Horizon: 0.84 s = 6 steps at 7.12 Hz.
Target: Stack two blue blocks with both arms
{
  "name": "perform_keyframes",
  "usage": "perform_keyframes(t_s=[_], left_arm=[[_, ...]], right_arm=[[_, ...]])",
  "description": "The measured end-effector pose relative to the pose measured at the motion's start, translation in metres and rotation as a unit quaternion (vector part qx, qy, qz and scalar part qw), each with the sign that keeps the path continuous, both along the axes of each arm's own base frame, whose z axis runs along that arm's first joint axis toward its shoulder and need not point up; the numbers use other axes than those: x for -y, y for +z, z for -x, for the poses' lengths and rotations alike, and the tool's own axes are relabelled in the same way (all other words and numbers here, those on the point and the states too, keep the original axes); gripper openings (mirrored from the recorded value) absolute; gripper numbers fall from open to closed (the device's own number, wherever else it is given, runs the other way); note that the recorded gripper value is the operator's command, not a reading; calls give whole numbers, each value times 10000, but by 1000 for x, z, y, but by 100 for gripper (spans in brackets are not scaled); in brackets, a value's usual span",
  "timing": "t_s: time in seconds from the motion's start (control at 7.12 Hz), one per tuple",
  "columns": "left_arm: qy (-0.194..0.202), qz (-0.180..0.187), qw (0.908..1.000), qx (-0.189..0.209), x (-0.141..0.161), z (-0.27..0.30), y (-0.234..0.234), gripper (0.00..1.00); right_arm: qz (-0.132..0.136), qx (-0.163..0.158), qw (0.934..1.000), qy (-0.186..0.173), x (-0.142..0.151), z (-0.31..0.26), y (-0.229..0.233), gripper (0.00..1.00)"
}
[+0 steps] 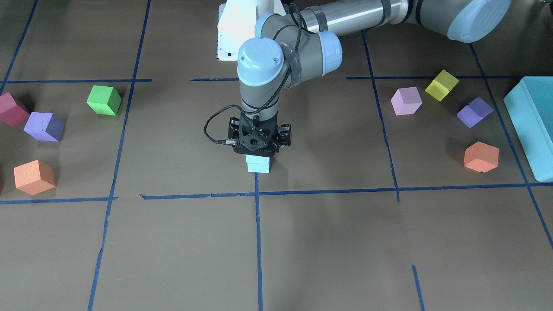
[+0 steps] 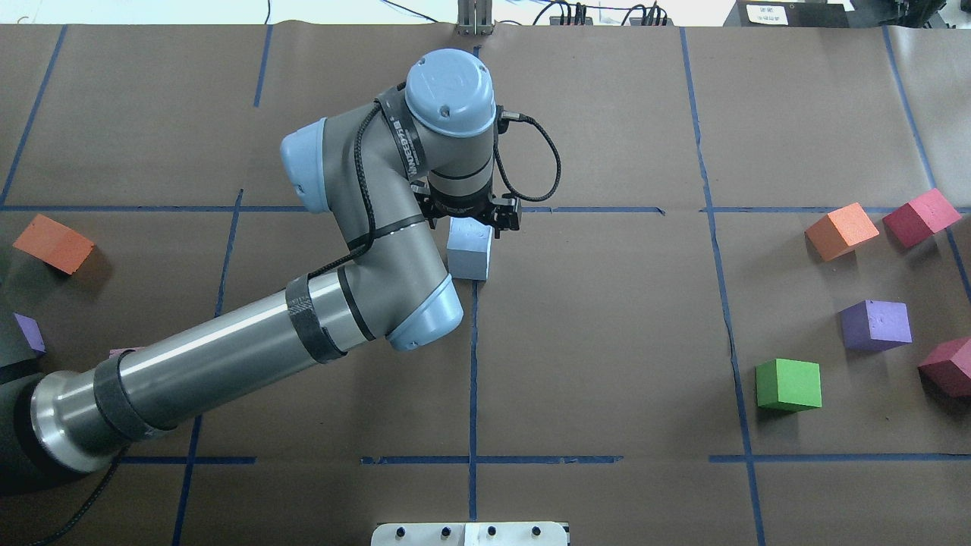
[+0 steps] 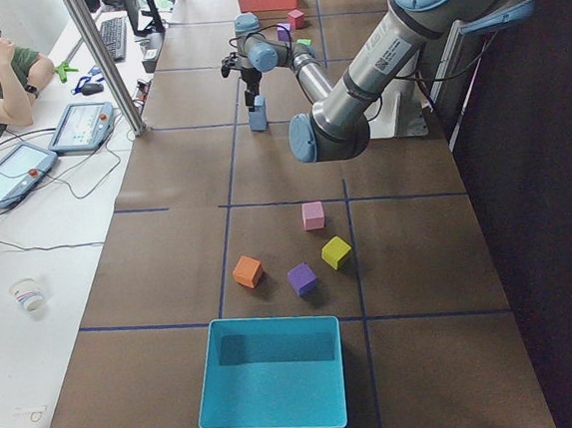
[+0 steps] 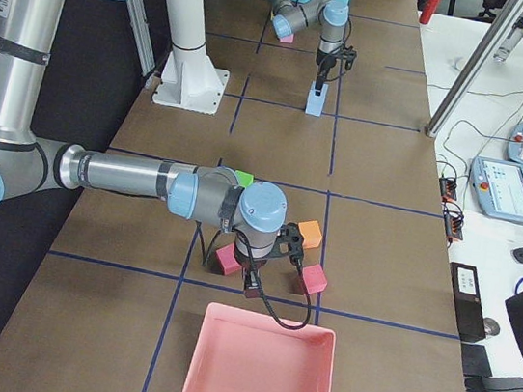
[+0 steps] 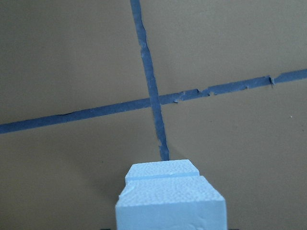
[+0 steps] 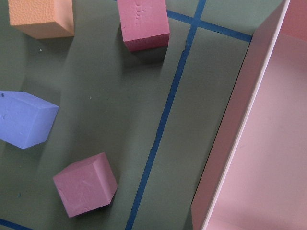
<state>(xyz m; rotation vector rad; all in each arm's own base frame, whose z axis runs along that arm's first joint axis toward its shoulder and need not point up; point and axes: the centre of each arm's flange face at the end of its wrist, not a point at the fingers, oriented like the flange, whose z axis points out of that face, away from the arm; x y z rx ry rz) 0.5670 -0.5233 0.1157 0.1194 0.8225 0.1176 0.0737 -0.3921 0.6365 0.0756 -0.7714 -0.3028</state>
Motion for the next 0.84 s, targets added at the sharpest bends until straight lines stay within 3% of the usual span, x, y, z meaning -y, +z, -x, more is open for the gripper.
perform_keyframes(t_s=[0.28,0.84], left_arm=[[76,-3,10000,-12,8,60,8,100],[785,-897,9921,384,-6,257,180,100]], right_arm=[[12,0,10000,2,0,0,1,100],[13,0,10000,-2,0,0,1,100]])
